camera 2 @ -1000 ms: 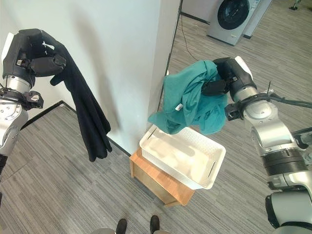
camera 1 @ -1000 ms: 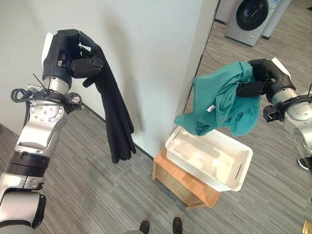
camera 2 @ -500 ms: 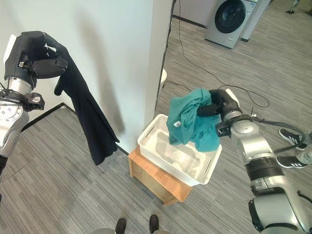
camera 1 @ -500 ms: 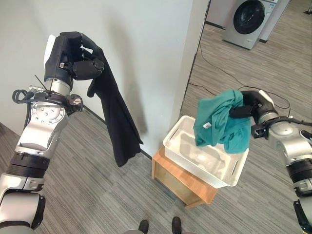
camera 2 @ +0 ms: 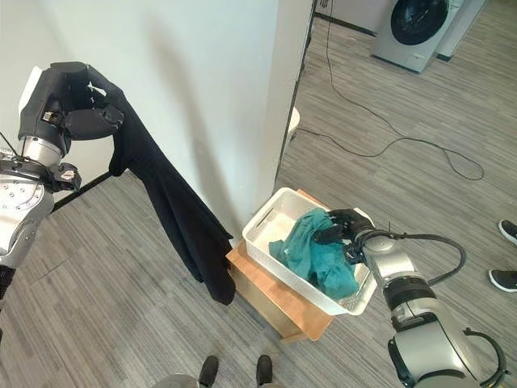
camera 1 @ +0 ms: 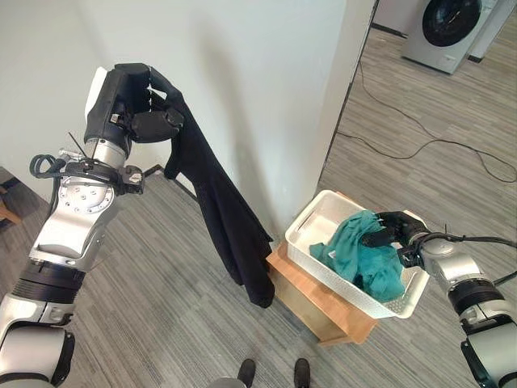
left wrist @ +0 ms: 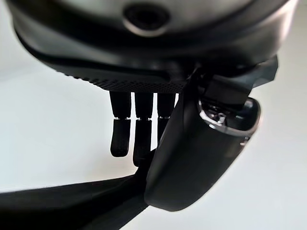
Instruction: Pick up bed clothes into laundry basket.
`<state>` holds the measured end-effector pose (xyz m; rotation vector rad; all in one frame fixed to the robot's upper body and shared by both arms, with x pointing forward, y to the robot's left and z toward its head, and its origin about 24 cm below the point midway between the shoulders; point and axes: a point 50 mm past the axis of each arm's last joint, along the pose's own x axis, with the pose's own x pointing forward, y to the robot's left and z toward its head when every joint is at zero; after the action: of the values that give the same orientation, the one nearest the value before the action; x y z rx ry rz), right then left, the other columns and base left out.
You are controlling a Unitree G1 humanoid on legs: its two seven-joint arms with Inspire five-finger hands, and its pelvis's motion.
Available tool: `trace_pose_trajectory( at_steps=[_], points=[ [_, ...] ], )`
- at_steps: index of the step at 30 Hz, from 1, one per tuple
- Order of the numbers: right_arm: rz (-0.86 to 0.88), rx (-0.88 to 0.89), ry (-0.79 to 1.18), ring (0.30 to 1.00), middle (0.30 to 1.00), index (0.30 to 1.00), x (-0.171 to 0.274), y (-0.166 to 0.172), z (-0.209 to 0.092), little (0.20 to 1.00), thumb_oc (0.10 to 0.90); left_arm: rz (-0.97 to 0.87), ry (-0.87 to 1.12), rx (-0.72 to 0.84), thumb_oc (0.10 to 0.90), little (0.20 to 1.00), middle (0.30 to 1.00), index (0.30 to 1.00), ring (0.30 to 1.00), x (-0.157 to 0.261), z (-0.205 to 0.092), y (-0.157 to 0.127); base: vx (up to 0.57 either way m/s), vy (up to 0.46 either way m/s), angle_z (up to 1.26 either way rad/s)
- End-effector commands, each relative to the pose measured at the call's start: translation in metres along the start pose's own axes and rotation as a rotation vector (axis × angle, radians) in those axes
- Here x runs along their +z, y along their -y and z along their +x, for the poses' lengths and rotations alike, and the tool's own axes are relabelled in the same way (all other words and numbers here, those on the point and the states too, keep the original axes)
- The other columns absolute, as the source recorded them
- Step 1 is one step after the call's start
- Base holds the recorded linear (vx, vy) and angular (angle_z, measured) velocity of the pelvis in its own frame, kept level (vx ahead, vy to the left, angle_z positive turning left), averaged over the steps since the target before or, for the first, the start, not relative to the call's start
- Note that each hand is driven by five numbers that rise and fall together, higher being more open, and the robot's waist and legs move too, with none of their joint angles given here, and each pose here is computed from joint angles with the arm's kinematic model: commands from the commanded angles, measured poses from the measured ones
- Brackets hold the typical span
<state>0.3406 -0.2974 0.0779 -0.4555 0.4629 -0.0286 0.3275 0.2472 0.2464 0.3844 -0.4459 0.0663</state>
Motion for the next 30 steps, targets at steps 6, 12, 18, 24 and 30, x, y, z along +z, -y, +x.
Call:
trace_pose_trajectory(
  at_steps=[6,12,18,24,30],
  points=[
    [-0.155,-0.095,0.245,0.900,0.900,0.900,0.062,0.037,-0.018,0.900,0.800,-0.017,0.222,0.057,0.400,0.300,0.300,0.300,0.300,0.040,0.004,-0.015,0.00,0.000,0.00],
    [-0.207,-0.095,0.319,0.900,0.900,0.900,0.077,0.035,-0.026,0.900,0.800,-0.002,0.223,0.069,0.400,0.300,0.300,0.300,0.300,0.041,0.005,-0.019,0.00,0.000,0.00],
    [-0.239,-0.055,0.502,0.900,0.900,0.900,0.105,0.016,-0.043,0.900,0.800,0.047,0.220,0.109,0.400,0.300,0.300,0.300,0.300,0.043,0.004,-0.033,-0.01,-0.004,-0.02],
    [-0.136,0.061,0.747,0.900,0.900,0.900,0.125,-0.023,-0.064,0.900,0.800,0.131,0.270,0.186,0.400,0.300,0.300,0.300,0.300,0.065,0.007,-0.064,-0.01,-0.011,-0.03],
    [0.072,0.221,0.822,0.900,0.900,0.900,0.118,-0.066,-0.066,0.900,0.800,0.209,0.341,0.248,0.400,0.300,0.300,0.300,0.300,0.096,0.011,-0.090,0.00,0.000,0.00]
  ],
)
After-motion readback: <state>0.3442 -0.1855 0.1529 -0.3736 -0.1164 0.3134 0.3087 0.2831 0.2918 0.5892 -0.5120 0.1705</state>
